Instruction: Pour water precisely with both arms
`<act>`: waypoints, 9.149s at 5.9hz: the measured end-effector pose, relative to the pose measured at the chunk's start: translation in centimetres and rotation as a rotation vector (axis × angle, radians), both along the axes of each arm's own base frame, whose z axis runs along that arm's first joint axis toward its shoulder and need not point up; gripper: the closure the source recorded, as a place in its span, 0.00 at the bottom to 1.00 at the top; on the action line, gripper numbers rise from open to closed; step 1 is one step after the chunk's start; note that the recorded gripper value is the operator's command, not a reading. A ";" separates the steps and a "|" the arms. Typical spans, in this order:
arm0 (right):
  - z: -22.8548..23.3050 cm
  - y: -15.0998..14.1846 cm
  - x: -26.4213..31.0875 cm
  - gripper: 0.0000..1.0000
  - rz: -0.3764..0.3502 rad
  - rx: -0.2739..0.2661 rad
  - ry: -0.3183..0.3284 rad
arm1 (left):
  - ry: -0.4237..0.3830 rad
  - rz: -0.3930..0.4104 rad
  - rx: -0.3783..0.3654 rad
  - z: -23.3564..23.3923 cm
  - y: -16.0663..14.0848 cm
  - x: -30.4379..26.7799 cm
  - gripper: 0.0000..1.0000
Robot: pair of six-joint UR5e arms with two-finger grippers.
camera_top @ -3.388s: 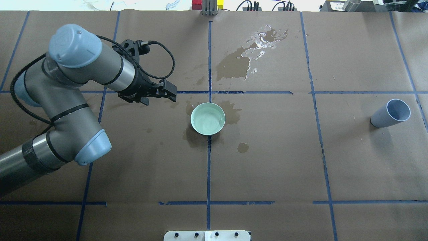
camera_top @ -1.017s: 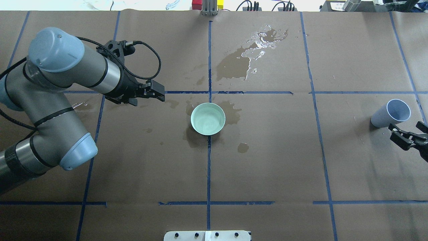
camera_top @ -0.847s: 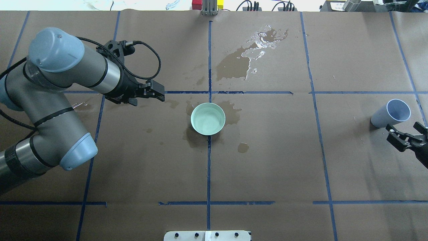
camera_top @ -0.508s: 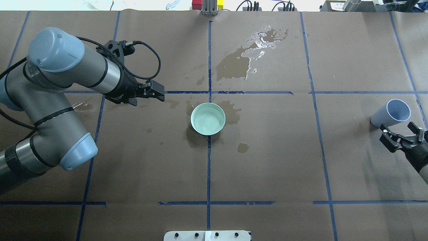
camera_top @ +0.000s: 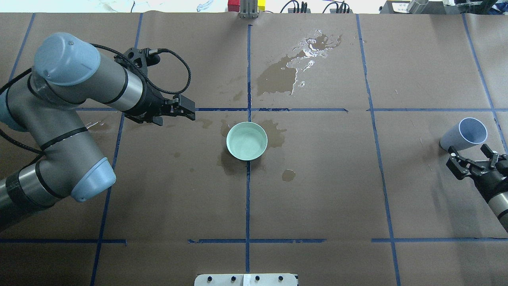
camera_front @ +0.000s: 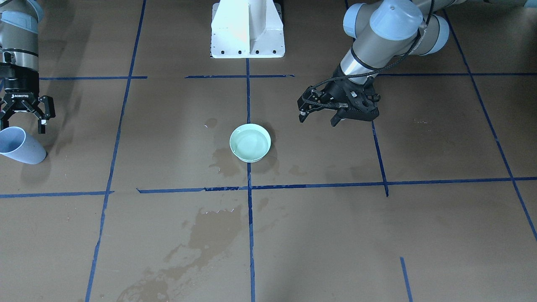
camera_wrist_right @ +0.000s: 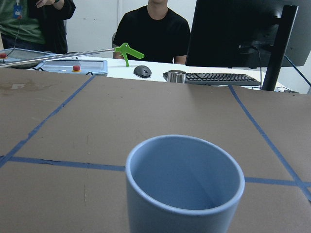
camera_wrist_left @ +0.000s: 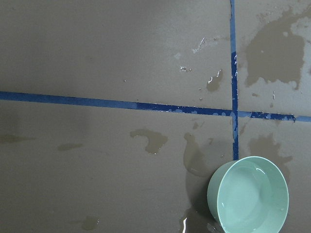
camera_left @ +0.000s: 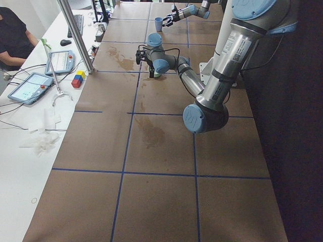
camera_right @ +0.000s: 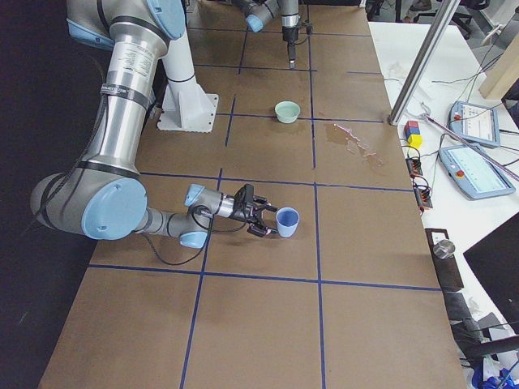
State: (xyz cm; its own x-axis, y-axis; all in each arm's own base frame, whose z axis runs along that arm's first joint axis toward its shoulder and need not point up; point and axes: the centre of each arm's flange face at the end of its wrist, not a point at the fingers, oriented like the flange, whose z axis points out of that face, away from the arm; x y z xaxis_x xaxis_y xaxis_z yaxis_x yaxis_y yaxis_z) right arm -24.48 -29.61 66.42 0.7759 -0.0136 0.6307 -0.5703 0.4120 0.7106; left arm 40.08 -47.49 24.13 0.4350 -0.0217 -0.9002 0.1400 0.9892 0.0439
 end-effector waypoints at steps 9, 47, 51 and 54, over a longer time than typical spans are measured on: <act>1.7 -2.3 -0.4 0.02 0.052 0.011 -0.016 | 0.005 -0.002 0.004 -0.3 0.1 -0.2 0.00; -41.9 -7.6 -33.5 1.00 -0.556 0.403 1.256 | 0.017 -0.014 -0.016 -0.8 0.6 -0.1 0.00; -42.6 -6.6 -34.6 0.99 -0.578 0.413 1.462 | 0.017 -0.014 -0.016 -0.8 0.6 -0.1 0.00; -42.8 -6.3 -35.0 1.00 -0.601 0.405 1.601 | 0.016 -0.013 -0.016 -0.8 0.6 0.0 0.00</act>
State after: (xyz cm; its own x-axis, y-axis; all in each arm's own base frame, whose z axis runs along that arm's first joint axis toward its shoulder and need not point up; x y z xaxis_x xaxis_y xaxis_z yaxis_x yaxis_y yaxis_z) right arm -59.51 -35.90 23.61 0.4027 -0.4546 -0.7945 0.8805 -0.0450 0.4720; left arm 40.05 -46.86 23.36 0.4197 -0.0422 -0.9067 0.1538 0.9878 0.0252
